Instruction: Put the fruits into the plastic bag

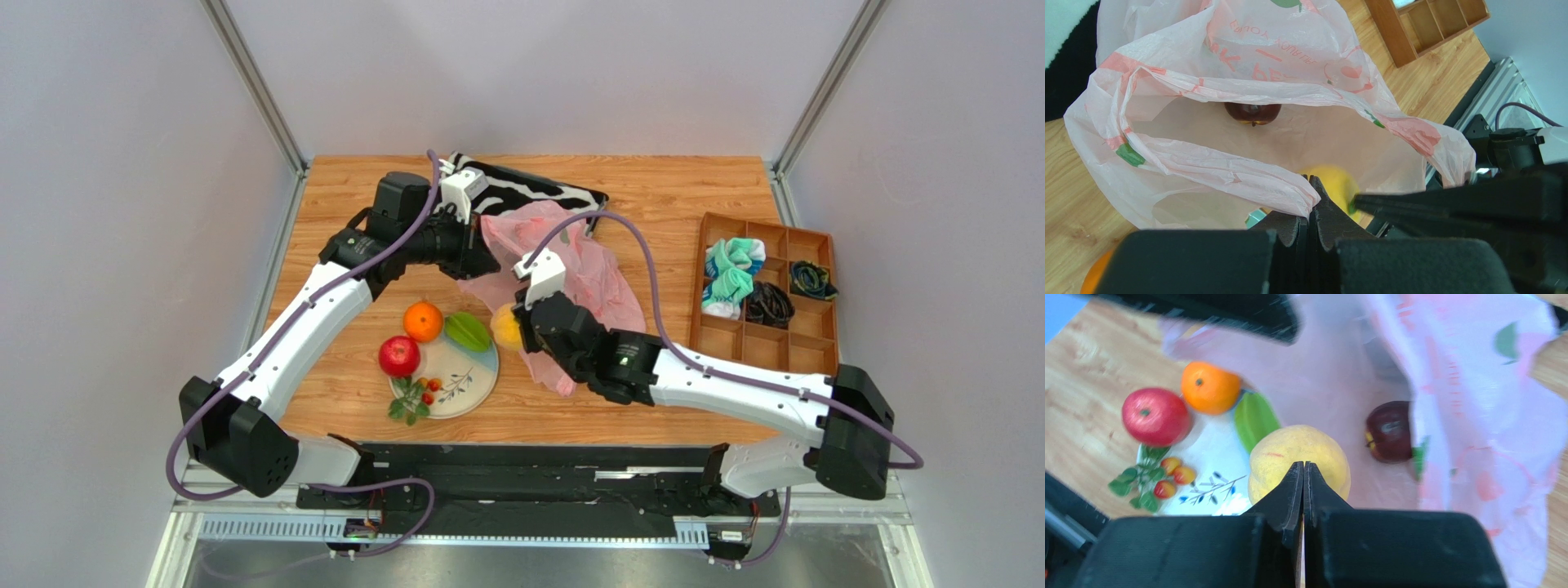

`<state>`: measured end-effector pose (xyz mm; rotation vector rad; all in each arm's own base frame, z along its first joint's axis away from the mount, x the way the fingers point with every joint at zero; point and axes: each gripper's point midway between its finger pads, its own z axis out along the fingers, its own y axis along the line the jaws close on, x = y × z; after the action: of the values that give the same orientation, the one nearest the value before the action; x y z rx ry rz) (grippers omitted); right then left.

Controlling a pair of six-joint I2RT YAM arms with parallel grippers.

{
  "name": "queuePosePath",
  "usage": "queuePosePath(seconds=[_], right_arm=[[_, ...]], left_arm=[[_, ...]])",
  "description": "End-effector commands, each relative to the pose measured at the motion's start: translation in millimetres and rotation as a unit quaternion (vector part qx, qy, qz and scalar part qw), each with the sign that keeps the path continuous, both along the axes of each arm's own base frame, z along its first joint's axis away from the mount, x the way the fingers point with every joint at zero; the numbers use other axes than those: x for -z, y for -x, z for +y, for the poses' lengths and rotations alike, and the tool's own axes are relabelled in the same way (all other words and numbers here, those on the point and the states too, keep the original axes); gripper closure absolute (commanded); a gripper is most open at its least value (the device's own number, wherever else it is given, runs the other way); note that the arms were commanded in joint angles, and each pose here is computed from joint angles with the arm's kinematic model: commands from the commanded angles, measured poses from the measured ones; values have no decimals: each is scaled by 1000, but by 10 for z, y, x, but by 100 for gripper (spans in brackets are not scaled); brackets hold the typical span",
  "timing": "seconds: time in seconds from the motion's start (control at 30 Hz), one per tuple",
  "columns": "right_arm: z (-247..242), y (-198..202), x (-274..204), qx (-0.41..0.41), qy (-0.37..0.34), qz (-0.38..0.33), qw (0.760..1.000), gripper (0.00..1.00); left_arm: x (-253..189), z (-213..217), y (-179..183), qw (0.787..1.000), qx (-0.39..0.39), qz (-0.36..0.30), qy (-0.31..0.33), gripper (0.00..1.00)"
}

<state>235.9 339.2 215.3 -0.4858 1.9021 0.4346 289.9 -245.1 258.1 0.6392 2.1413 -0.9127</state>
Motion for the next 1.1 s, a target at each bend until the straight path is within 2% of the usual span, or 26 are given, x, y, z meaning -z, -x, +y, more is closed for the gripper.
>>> queuePosePath(seconds=[0.0, 0.1, 0.33, 0.73, 1.07], right_arm=[[-279, -179, -190, 44, -15, -25, 999, 100], [-443, -294, -170, 69, -3, -25, 997, 100], [-735, -446, -25, 128, 75, -41, 988, 100], [-575, -388, 532, 110, 107, 25, 988, 100], [-577, -411, 998, 127, 171, 59, 975, 100]], left_arm=[[-128, 2, 60, 1000, 4, -15, 9, 100], [-121, -4, 66, 1000, 6, -14, 8, 100], [-114, -5, 64, 1000, 5, -12, 9, 100], [-130, -13, 71, 1000, 7, -13, 11, 100], [-151, -9, 80, 1000, 7, -15, 13, 100]])
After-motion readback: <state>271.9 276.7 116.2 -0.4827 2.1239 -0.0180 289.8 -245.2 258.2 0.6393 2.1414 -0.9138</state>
